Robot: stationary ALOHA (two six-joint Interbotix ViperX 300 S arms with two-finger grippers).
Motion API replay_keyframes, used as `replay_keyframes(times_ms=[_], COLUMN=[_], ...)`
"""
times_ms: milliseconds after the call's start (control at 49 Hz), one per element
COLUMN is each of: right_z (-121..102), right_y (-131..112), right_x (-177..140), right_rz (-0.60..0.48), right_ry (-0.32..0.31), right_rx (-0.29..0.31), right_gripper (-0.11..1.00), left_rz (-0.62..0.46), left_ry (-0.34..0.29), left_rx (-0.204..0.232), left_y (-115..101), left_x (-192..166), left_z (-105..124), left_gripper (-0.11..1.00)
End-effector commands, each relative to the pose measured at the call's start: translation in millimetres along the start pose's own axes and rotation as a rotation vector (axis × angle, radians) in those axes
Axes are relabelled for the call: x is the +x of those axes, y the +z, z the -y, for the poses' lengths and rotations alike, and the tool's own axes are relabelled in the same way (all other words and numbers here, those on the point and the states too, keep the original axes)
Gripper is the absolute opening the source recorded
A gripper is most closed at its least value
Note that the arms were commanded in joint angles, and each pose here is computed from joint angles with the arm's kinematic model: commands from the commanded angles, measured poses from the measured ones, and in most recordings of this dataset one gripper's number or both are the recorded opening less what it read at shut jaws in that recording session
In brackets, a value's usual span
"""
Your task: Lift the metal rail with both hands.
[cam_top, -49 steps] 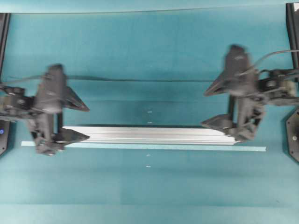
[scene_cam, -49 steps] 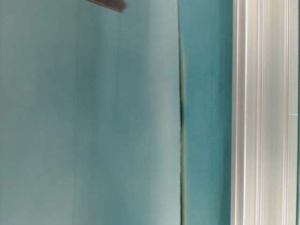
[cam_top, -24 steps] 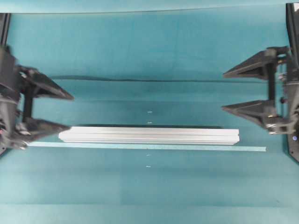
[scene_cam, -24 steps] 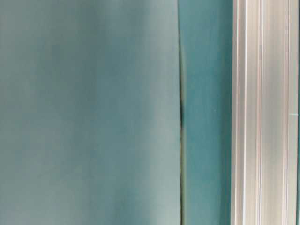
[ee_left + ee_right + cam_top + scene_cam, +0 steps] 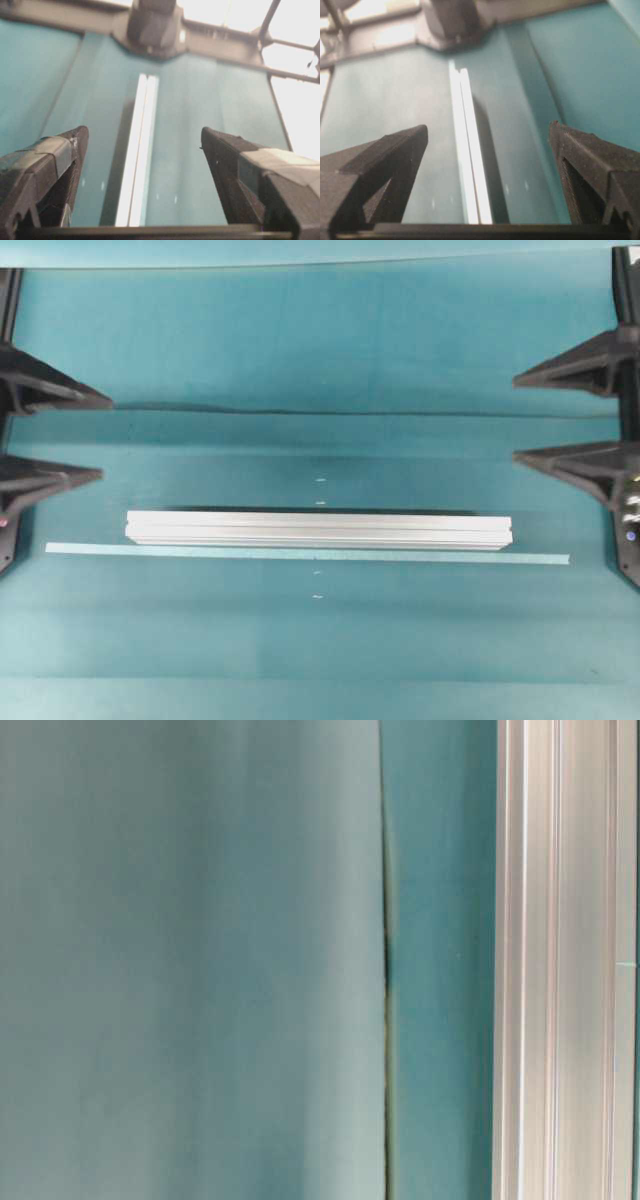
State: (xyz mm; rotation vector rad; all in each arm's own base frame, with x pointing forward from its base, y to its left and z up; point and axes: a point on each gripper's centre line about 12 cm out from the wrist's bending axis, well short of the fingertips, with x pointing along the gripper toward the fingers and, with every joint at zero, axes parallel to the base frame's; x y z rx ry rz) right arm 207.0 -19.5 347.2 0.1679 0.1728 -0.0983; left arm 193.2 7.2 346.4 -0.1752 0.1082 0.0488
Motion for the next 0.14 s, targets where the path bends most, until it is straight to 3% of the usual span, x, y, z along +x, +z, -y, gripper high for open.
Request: replay_keyframes(times_ms=[0, 123], right_z=[-0.6, -0.4], right_y=[9.9, 10.1], right_x=[-4.0, -6.1], right_rz=[0.057, 0.066], right_ry=[0.002, 0.002], right_rx=[-0.003, 0.0], right_gripper=[0.99, 0.99], left_rz=[0.026, 0.023], left_ry=[-0.003, -0.003], left_rx=[0.001, 0.001], left_y=[8.3, 7.8], left_x=[-0.8, 0.0], left_z=[1.2, 1.1], left_gripper=[0.91, 0.91])
